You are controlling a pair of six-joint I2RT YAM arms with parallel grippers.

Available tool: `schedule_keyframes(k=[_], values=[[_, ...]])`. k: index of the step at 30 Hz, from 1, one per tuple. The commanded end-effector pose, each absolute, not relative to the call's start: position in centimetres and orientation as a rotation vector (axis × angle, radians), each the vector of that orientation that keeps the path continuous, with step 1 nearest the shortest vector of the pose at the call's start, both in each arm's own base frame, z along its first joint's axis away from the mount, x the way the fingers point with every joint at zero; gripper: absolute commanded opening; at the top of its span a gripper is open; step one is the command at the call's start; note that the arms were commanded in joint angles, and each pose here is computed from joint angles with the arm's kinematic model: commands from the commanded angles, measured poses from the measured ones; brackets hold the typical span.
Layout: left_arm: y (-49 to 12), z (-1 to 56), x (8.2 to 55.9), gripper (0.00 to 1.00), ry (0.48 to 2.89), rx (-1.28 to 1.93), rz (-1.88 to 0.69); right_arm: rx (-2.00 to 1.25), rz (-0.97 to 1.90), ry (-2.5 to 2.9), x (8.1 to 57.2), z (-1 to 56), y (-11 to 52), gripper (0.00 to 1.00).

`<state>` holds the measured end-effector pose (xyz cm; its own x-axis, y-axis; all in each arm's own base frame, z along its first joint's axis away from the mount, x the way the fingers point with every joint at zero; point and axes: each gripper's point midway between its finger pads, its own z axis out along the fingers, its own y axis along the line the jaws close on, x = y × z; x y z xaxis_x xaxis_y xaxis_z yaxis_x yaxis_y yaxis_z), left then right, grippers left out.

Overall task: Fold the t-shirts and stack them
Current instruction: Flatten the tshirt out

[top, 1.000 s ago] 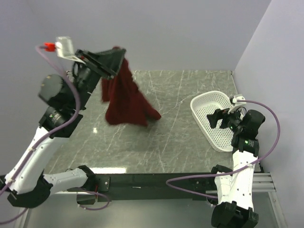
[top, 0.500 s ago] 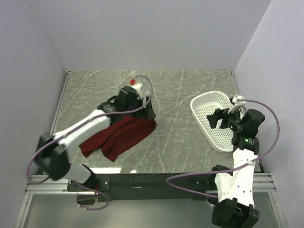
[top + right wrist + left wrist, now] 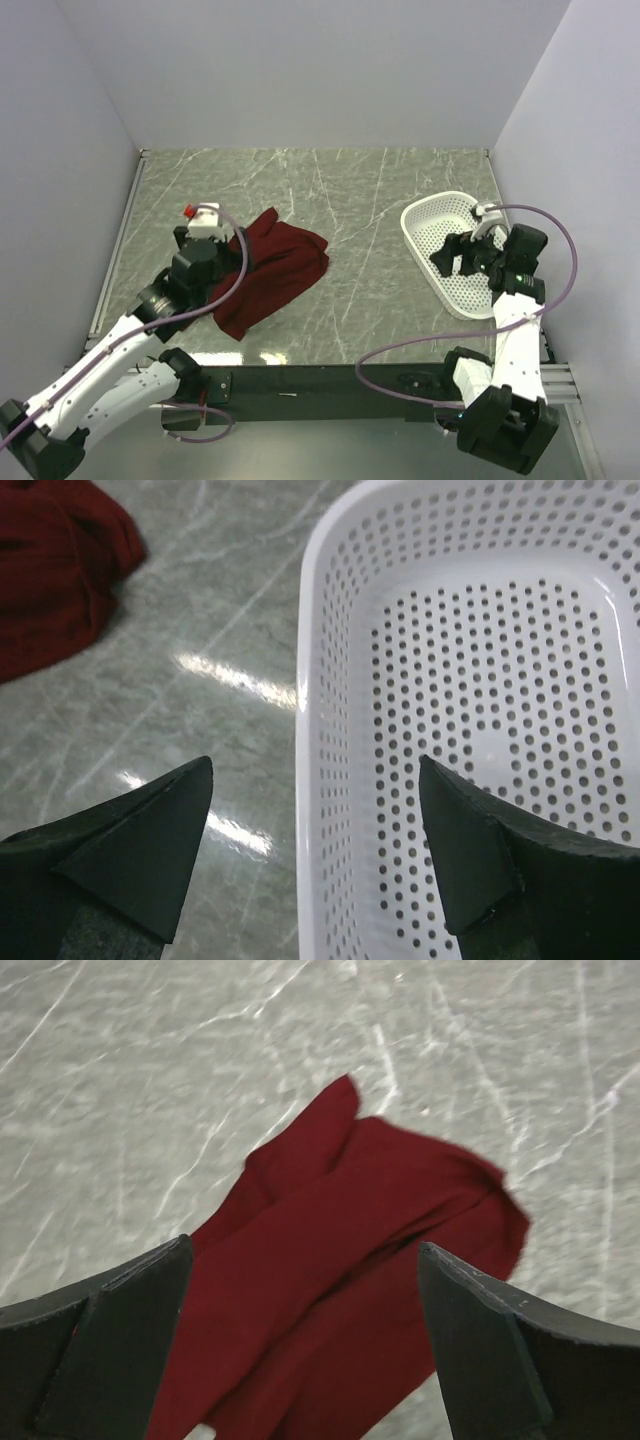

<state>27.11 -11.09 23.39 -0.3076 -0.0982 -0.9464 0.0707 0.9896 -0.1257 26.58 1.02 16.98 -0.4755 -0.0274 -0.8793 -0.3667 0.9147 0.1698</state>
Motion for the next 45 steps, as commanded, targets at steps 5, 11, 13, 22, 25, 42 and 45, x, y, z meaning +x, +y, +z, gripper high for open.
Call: schedule_keyframes(k=[5, 11, 13, 22, 25, 42, 45], values=[[-8.1, 25.1, 25.9, 1.0, 1.755, -0.102, -0.123, -0.591, 0.165, 2.187, 27.8, 14.7, 2.8, 0.85], [-8.1, 25.2, 26.2, 0.99, 1.762, -0.093, -0.101, -0.605, -0.119, 2.328, 29.2, 11.9, 1.2, 0.76], [-8.1, 25.3, 26.2, 0.99, 1.761, -0.094, -0.101, -0.62, -0.155, 2.357, 29.4, 10.9, 1.3, 0.71], [-7.6, 26.1, 25.7, 0.99, 1.72, -0.107, -0.116, -0.481, -0.292, 2.477, 30.4, 7.0, 0.1, 0.4], [-7.7, 26.1, 25.8, 1.0, 1.721, -0.103, -0.121, -0.451, -0.267, 2.46, 32.1, 7.5, 0.6, 0.21], [-6.8, 25.3, 26.1, 1.0, 1.735, -0.131, -0.046, 0.203, -0.359, 2.41, 53.0, 11.2, -1.6, 0.0], [-6.9, 25.1, 26.2, 1.0, 1.743, -0.124, -0.04, 0.218, -0.349, 2.398, 54.7, 10.9, -2.2, 0.0]])
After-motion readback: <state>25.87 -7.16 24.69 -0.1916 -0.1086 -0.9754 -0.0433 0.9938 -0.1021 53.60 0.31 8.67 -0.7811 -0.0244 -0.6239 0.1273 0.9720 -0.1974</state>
